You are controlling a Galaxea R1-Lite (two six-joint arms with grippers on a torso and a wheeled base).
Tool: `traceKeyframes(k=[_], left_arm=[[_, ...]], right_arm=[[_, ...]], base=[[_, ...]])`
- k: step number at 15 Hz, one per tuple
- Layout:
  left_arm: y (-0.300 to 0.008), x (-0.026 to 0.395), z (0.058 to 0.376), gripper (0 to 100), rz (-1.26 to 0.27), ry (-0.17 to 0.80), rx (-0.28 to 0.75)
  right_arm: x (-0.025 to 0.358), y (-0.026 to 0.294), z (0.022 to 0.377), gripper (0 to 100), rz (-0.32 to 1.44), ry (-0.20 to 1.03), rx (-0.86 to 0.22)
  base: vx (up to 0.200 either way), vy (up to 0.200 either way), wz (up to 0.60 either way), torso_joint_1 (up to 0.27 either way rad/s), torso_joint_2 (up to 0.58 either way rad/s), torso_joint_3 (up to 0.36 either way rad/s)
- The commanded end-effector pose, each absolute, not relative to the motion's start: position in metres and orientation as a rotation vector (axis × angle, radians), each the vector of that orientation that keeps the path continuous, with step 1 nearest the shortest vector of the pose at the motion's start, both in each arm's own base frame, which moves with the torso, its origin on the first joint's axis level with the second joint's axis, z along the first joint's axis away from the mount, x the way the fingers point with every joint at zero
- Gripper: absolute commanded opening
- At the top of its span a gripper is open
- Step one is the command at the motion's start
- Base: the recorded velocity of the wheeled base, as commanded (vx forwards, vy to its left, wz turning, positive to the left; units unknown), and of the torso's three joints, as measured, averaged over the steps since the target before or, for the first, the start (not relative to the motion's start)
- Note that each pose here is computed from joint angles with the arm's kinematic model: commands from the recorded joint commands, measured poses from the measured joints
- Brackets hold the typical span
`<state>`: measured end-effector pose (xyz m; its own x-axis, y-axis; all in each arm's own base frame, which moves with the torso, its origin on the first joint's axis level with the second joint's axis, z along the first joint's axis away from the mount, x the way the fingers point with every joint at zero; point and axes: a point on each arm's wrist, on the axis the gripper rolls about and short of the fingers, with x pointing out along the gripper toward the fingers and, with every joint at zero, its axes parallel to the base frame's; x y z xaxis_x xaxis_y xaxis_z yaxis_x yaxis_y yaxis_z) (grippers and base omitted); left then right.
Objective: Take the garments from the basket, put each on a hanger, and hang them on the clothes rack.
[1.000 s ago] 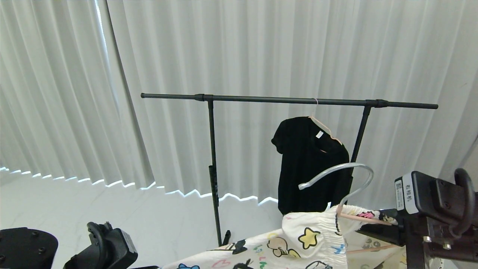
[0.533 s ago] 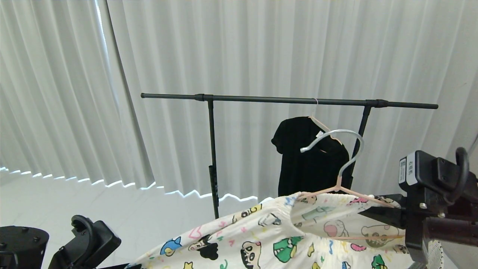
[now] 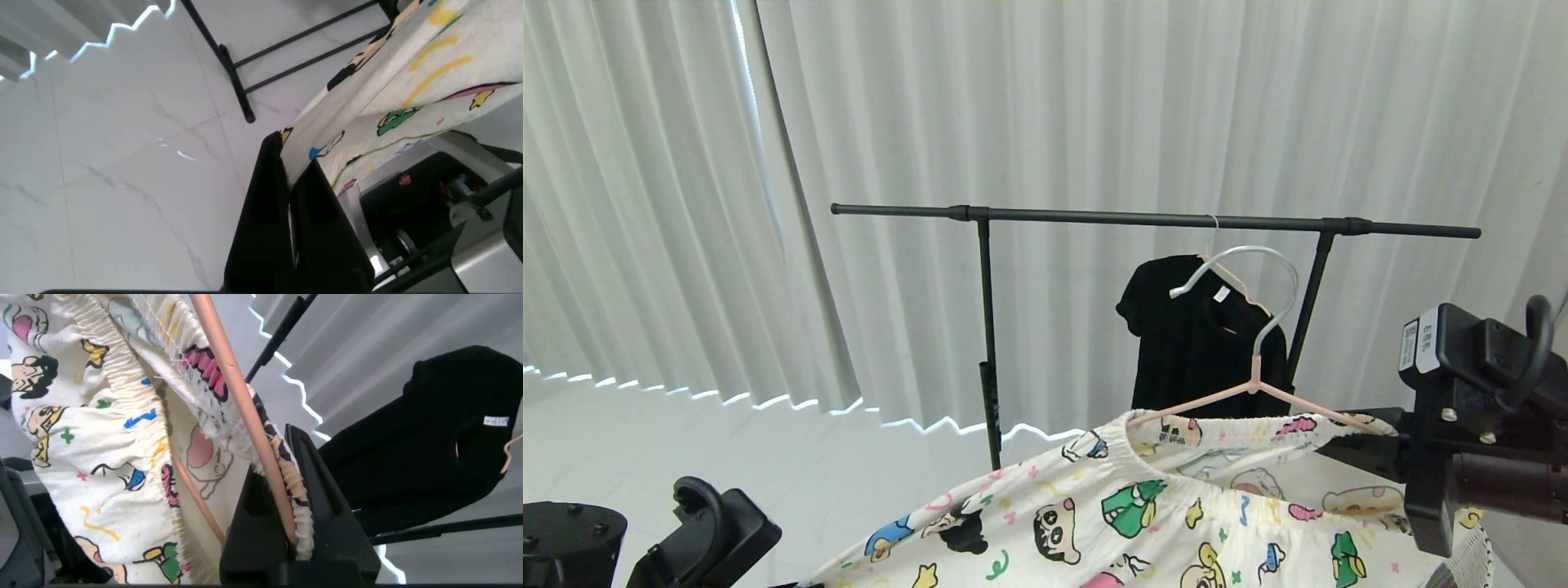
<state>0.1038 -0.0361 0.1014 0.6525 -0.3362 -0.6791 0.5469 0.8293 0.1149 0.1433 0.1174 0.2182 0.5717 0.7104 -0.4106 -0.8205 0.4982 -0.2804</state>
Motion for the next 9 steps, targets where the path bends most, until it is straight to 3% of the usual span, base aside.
traceKeyframes(k=[1,2,9], left_arm=[[-0.036,0.104,0.102,0,-0.512,0.691,0.326],[-0.036,0.104,0.103,100,-0.508,0.686,0.324],[-0.037,0.105,0.117,100,-0.508,0.605,0.311]], right_arm=[[0.144,0.118,0.218,0,0.939,0.257,-0.477],[0.144,0.118,0.218,0,0.933,0.258,-0.479],[0.147,0.112,0.218,0,0.885,0.266,-0.476]], base=[[0.0,0.0,0.0,0.0,0.0,0.0],[0.0,0.0,0.0,0.0,0.0,0.0],[0.0,0.0,0.0,0.0,0.0,0.0]])
